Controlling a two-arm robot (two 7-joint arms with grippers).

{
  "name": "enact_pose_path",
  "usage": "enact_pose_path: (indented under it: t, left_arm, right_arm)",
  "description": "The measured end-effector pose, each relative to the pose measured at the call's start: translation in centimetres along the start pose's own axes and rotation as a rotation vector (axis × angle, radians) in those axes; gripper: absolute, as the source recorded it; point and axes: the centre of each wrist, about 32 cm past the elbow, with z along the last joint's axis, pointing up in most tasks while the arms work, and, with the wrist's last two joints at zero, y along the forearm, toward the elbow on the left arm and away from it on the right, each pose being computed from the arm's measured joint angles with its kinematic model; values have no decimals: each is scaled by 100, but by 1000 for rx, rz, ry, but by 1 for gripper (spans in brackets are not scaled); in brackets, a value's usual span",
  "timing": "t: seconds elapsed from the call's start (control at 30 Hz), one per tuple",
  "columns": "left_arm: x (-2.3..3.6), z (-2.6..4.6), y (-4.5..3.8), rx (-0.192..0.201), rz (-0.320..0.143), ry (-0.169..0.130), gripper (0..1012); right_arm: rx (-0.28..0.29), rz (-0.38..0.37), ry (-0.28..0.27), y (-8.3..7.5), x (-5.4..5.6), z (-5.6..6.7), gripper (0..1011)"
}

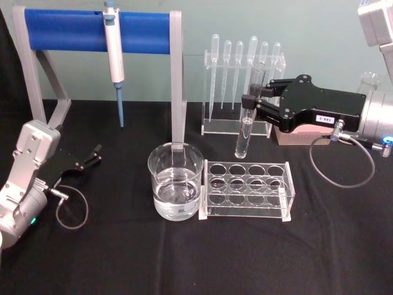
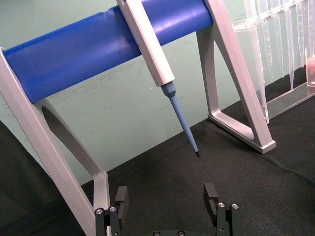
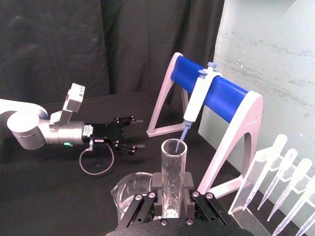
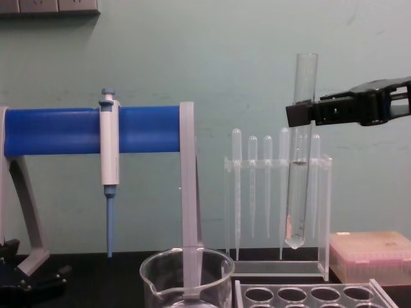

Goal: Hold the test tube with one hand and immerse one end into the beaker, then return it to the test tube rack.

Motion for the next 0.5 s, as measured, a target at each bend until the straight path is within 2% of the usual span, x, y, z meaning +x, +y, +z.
enact_pose_path:
  t: [0.5]
  left_arm:
    - [0, 0, 0, 0, 0, 0, 1000]
  right_arm:
    - [0, 0, 0, 0, 0, 0, 243]
